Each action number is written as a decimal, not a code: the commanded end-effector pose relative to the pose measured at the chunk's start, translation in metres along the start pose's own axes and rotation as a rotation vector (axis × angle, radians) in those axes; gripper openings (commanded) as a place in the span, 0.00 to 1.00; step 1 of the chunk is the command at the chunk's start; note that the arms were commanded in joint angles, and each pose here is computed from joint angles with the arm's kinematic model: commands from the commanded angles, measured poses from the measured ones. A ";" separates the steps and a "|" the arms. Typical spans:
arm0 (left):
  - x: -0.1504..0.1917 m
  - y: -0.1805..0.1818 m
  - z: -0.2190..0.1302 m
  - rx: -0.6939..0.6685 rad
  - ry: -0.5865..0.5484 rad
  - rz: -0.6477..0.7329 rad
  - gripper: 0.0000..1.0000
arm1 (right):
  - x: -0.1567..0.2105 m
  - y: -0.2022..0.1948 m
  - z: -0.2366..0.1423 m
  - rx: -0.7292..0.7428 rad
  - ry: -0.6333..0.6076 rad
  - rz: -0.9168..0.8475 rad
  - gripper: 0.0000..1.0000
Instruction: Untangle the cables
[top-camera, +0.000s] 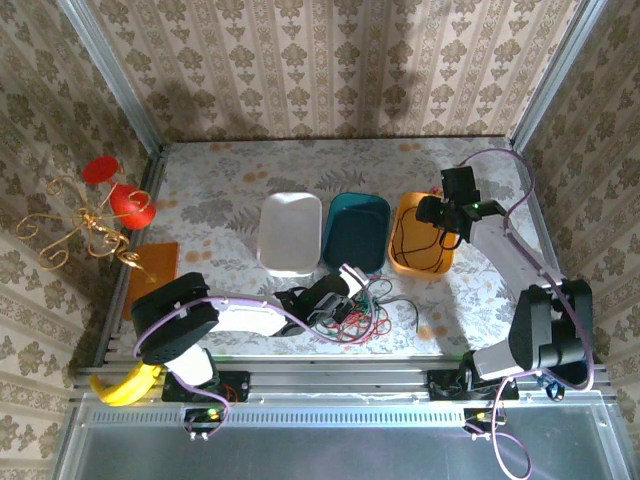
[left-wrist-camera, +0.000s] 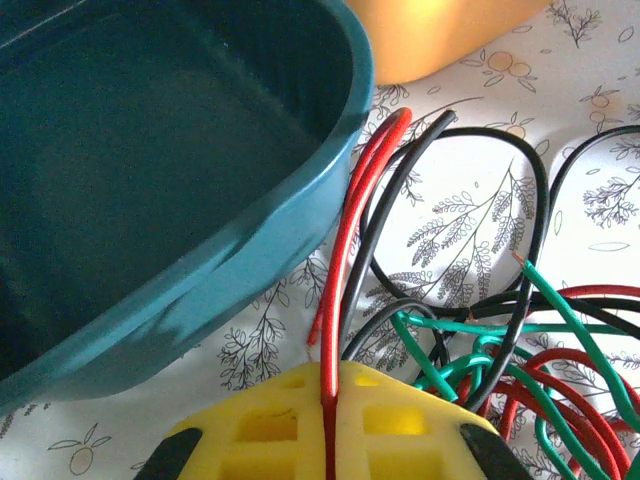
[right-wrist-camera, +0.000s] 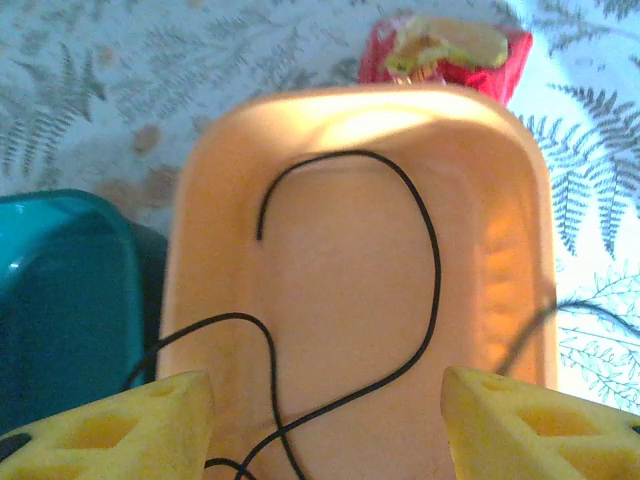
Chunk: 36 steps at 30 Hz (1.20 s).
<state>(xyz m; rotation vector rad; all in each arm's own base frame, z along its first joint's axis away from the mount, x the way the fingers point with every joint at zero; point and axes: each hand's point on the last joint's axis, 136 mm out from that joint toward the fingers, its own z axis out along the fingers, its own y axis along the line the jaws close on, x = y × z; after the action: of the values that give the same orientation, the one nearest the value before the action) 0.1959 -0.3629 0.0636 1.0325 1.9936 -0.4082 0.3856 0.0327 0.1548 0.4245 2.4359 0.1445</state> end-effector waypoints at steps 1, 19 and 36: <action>-0.007 0.001 -0.004 -0.011 -0.033 -0.020 0.00 | 0.008 0.002 -0.005 -0.002 0.045 -0.032 0.63; -0.003 0.004 -0.001 -0.020 -0.034 -0.030 0.00 | 0.083 0.009 0.042 -0.008 0.247 -0.062 0.43; -0.005 0.005 -0.003 -0.025 -0.033 -0.028 0.00 | 0.069 0.040 0.021 -0.015 0.150 -0.167 0.26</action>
<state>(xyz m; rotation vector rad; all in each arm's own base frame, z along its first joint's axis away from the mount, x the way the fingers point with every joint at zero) 0.1983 -0.3634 0.0665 1.0048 1.9805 -0.4154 0.3555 0.1055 0.0671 0.1819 2.7156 0.1709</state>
